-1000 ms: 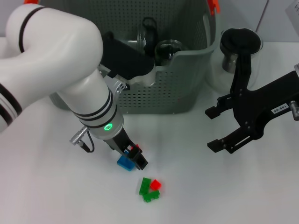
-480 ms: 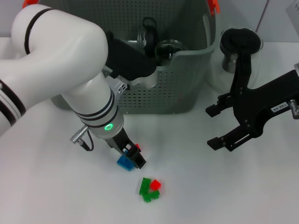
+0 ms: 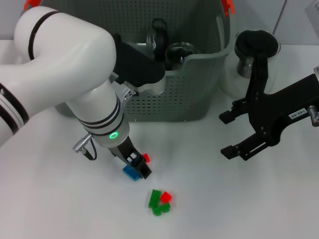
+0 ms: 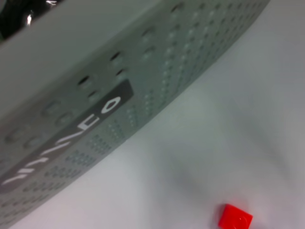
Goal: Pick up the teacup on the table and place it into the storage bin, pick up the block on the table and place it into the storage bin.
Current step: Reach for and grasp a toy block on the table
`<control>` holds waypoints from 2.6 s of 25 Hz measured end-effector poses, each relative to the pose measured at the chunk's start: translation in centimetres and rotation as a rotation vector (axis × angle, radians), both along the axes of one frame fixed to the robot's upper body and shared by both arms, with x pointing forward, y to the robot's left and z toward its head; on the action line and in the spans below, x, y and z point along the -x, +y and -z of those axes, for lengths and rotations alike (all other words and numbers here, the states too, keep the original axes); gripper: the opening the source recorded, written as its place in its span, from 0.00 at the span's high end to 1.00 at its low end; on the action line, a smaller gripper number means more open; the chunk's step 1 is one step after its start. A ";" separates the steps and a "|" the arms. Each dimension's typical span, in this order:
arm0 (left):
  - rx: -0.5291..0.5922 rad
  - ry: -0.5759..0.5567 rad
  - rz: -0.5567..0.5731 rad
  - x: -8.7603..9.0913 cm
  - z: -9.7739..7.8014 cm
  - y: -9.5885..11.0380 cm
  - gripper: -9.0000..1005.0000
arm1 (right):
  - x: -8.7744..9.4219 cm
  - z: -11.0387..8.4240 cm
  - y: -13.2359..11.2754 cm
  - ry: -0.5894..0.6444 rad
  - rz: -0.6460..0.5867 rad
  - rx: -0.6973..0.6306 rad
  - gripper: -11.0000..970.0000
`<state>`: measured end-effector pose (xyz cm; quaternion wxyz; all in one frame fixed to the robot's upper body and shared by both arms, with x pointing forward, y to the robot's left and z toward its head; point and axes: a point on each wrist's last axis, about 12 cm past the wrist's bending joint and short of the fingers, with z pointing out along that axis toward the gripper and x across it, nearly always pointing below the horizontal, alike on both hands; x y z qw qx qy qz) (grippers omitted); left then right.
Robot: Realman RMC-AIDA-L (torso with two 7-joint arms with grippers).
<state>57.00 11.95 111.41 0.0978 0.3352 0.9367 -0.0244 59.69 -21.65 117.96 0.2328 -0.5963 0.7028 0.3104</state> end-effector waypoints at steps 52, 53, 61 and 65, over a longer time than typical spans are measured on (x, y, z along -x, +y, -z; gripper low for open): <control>-0.039 0.003 0.052 0.4 -0.3 -0.8 0.23 | 0.0 0.4 0.0 -0.010 0.010 -0.008 0.02; -0.039 0.003 0.051 0.4 -0.3 -0.7 0.23 | 0.0 0.4 0.0 -0.010 0.010 -0.008 0.02; -0.039 0.002 0.051 0.3 -0.3 -0.8 0.26 | 0.0 0.4 0.0 -0.011 0.011 -0.008 0.02; -0.043 0.004 0.053 0.3 -0.2 -0.8 0.30 | 0.0 0.4 0.0 -0.012 0.012 -0.007 0.02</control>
